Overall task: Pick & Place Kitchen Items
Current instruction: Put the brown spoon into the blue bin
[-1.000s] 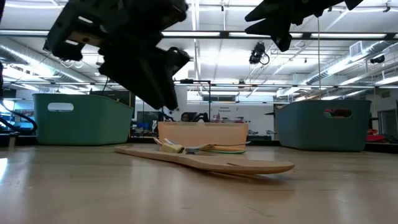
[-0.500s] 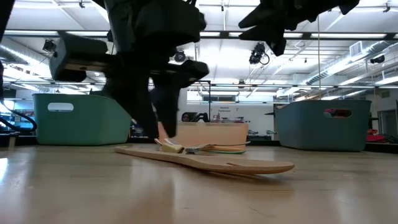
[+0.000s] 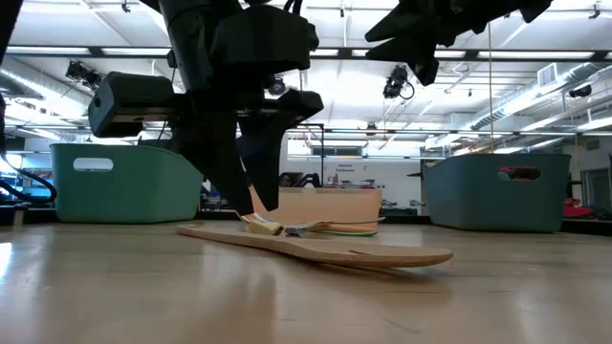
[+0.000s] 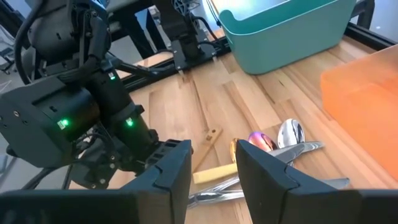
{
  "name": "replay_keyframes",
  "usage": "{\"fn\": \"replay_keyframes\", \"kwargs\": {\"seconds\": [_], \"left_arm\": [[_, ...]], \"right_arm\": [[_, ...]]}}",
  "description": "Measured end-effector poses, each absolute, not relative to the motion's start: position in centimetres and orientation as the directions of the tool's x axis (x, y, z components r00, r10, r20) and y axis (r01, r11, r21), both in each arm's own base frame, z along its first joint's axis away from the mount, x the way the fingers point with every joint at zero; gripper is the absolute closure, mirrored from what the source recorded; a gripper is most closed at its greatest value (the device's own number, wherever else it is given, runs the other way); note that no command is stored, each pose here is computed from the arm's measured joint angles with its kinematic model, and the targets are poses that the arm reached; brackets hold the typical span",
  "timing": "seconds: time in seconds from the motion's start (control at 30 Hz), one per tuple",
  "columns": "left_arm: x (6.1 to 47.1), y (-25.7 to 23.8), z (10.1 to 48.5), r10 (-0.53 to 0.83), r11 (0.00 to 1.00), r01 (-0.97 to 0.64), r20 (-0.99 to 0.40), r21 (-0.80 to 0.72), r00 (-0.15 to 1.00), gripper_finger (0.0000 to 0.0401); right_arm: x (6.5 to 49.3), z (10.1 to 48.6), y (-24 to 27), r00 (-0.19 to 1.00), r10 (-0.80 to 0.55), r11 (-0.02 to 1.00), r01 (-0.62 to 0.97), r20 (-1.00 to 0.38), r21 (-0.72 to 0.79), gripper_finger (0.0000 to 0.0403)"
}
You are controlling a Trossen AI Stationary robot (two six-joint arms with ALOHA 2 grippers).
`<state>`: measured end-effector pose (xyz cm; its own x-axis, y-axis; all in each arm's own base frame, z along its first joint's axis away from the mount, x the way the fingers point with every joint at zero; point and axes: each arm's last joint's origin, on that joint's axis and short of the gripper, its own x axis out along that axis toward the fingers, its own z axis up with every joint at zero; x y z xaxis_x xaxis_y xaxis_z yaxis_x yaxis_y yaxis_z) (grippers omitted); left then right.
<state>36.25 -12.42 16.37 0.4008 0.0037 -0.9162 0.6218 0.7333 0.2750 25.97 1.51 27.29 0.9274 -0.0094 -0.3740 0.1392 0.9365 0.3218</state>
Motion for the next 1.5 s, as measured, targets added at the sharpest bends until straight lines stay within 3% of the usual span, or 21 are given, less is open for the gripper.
{"fn": "replay_keyframes", "kwargs": {"seconds": [0.17,0.6,0.97,1.5], "left_arm": [[36.4,-12.5,16.0,0.001,0.715,0.639,-0.914,0.284,0.405,0.0276],[37.1,-12.8,14.3,-0.005,0.691,0.661,-0.913,0.293,0.409,0.0198],[38.0,-12.7,13.4,-0.045,0.710,0.650,-0.903,0.271,0.427,0.0197],[38.5,-10.3,12.5,-0.196,0.798,0.600,-0.919,0.054,0.343,0.0197]], "right_arm": [[26.0,27.3,1.5,0.928,-0.009,0.938,0.138,-0.373,0.319,0.0266],[26.0,27.3,1.5,0.927,-0.009,0.938,0.138,-0.375,0.318,0.0266],[25.9,27.3,1.5,0.926,-0.009,0.938,0.139,-0.378,0.317,0.0266],[25.9,27.3,1.5,0.926,-0.009,0.939,0.137,-0.378,0.314,0.0266]]}}
